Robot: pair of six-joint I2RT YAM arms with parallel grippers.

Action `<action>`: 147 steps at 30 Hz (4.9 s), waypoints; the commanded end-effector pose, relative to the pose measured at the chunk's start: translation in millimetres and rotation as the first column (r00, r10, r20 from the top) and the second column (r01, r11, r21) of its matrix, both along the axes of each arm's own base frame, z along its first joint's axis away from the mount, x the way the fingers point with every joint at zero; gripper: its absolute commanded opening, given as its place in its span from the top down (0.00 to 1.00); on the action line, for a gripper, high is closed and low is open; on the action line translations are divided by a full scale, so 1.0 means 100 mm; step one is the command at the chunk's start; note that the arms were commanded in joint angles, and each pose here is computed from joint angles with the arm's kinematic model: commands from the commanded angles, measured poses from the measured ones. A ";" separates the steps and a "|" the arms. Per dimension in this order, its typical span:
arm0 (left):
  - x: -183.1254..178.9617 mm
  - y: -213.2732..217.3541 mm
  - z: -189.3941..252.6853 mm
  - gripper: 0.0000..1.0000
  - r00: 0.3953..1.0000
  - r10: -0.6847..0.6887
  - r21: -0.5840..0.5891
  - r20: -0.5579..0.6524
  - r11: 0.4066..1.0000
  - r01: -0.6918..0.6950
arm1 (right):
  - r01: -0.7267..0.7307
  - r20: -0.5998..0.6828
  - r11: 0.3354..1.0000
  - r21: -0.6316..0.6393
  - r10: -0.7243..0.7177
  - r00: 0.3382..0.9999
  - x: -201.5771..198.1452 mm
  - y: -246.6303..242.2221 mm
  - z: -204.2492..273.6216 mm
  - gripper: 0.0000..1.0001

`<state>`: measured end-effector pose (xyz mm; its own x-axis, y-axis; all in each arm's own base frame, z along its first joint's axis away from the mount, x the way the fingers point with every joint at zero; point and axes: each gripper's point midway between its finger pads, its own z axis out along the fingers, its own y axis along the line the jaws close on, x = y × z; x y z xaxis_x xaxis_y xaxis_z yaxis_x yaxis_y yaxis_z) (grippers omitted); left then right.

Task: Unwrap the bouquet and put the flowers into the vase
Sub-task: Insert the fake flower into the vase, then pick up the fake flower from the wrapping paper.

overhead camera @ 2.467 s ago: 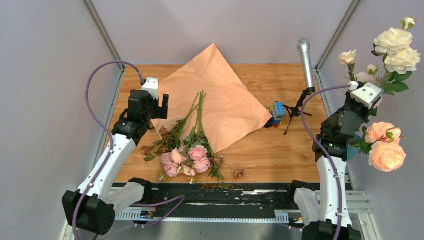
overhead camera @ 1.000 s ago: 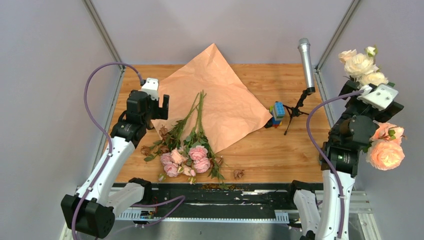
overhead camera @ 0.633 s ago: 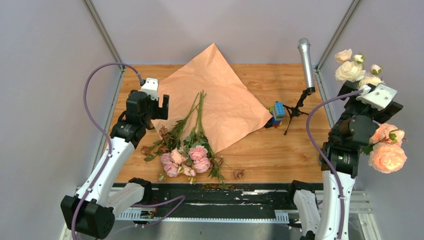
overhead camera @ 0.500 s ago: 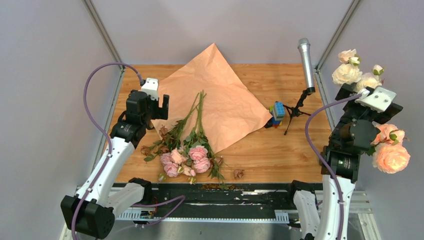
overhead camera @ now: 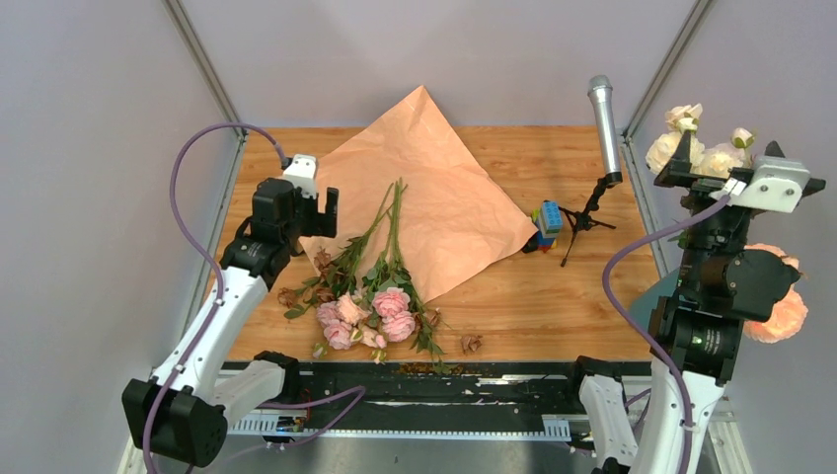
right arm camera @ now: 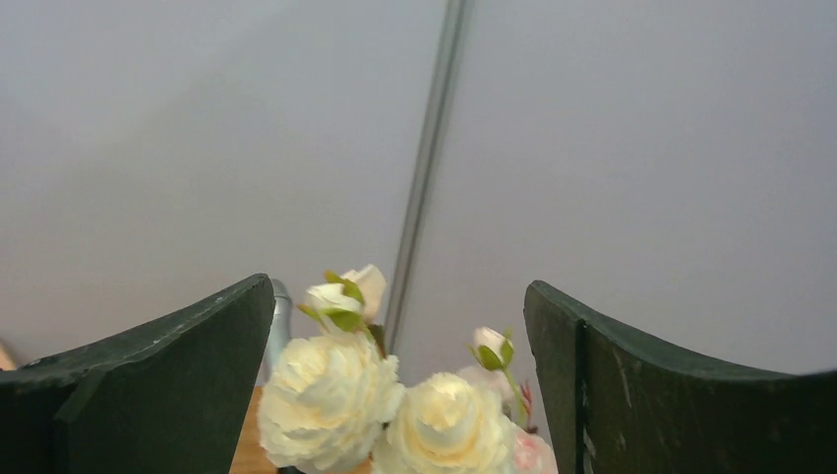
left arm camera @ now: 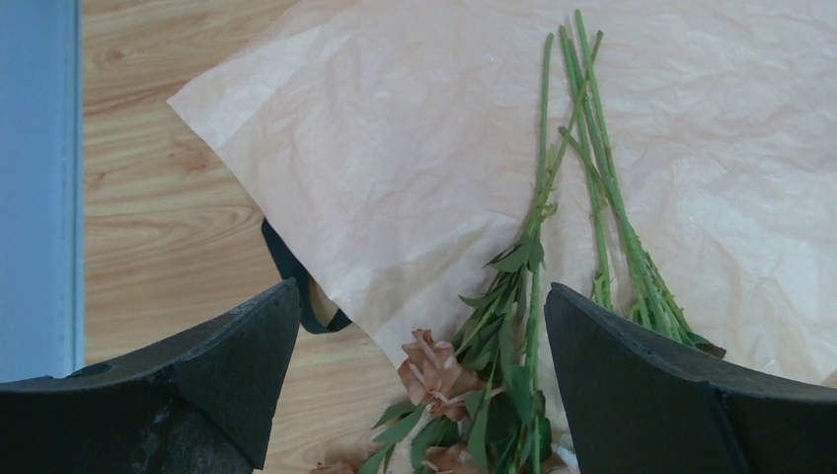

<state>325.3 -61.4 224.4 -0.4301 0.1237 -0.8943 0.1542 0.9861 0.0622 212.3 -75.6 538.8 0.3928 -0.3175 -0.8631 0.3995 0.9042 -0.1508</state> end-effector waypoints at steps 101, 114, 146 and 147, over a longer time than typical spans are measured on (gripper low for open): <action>-0.06 -0.87 -0.20 1.00 0.881 -0.279 -0.146 -0.383 0.960 0.240 | -0.948 -0.483 0.002 0.318 0.861 -0.160 0.84 3.55 -2.14 0.10; -0.62 -1.41 0.13 1.00 0.729 -0.563 -0.260 -0.389 0.826 0.500 | -0.983 -0.590 -0.134 -0.128 0.807 -0.033 0.35 4.29 -2.33 0.14; -0.93 -1.58 0.24 1.00 0.640 -0.688 -0.316 -0.343 0.725 0.612 | -0.951 -0.771 -0.008 -0.308 0.587 0.245 0.62 4.57 -3.07 0.65; -0.93 -1.58 0.25 1.00 0.638 -0.690 -0.317 -0.342 0.724 0.613 | -0.952 -0.773 -0.006 -0.307 0.585 0.246 0.62 4.57 -3.08 0.68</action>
